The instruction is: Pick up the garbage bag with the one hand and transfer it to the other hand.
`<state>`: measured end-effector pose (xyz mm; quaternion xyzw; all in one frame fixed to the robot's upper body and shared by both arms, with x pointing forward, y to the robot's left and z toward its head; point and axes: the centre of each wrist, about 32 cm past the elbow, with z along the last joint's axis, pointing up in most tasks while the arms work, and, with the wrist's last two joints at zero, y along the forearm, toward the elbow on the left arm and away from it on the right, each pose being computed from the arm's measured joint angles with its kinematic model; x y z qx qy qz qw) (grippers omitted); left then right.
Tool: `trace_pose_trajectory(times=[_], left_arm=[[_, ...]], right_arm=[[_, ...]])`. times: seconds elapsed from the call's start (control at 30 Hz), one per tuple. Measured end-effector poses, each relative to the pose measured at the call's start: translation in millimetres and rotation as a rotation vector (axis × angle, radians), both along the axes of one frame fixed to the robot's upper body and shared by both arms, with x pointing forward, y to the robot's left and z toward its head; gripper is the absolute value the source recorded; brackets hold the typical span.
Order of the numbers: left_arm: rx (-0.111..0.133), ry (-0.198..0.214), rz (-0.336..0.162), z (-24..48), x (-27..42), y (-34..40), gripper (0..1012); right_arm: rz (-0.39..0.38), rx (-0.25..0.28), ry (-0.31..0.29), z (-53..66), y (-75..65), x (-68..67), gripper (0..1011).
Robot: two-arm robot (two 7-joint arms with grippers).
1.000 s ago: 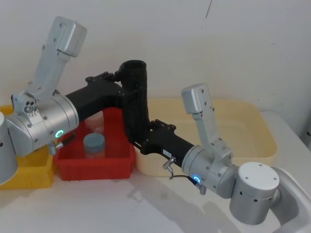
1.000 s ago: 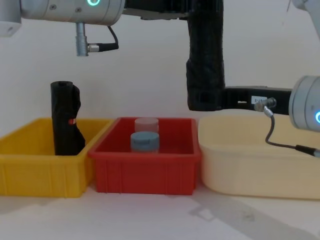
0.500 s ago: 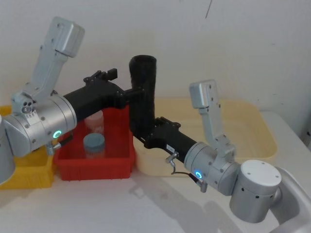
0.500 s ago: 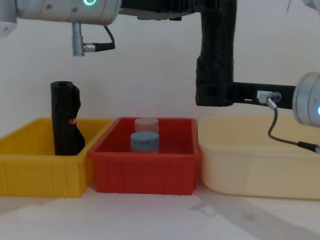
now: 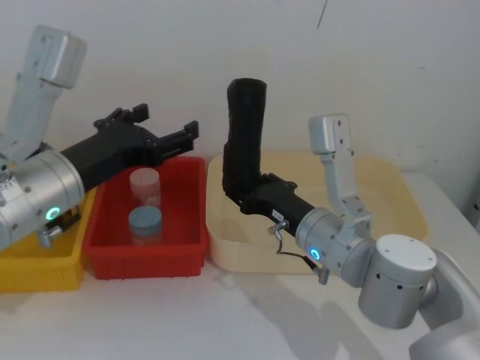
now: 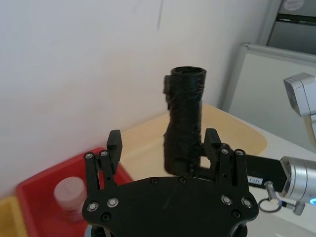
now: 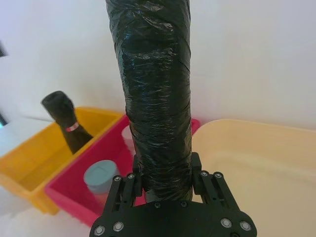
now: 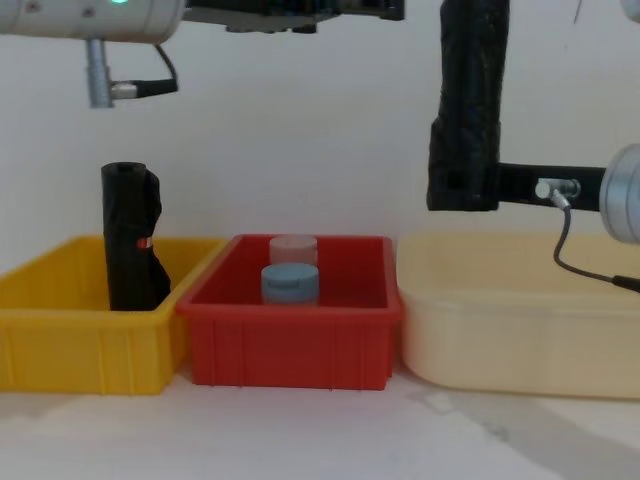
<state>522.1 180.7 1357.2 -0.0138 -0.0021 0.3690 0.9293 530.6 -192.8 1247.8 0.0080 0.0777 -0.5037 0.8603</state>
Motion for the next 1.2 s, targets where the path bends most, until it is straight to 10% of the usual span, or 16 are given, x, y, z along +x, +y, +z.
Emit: trace_pose_trajectory(times=[0.53,1.2], left_arm=[[-0.025,0.0,0.178,-7.3,-14.8,31.4,1001],[-0.001,-0.004,0.344,-17.0,-20.6,48.7,1001]], right_arm=[[-0.069,-0.079,0.021,-5.9,-21.8,6.3,537],[-0.131,-0.126,-0.077,-14.2,-38.1,-5.1,1000]])
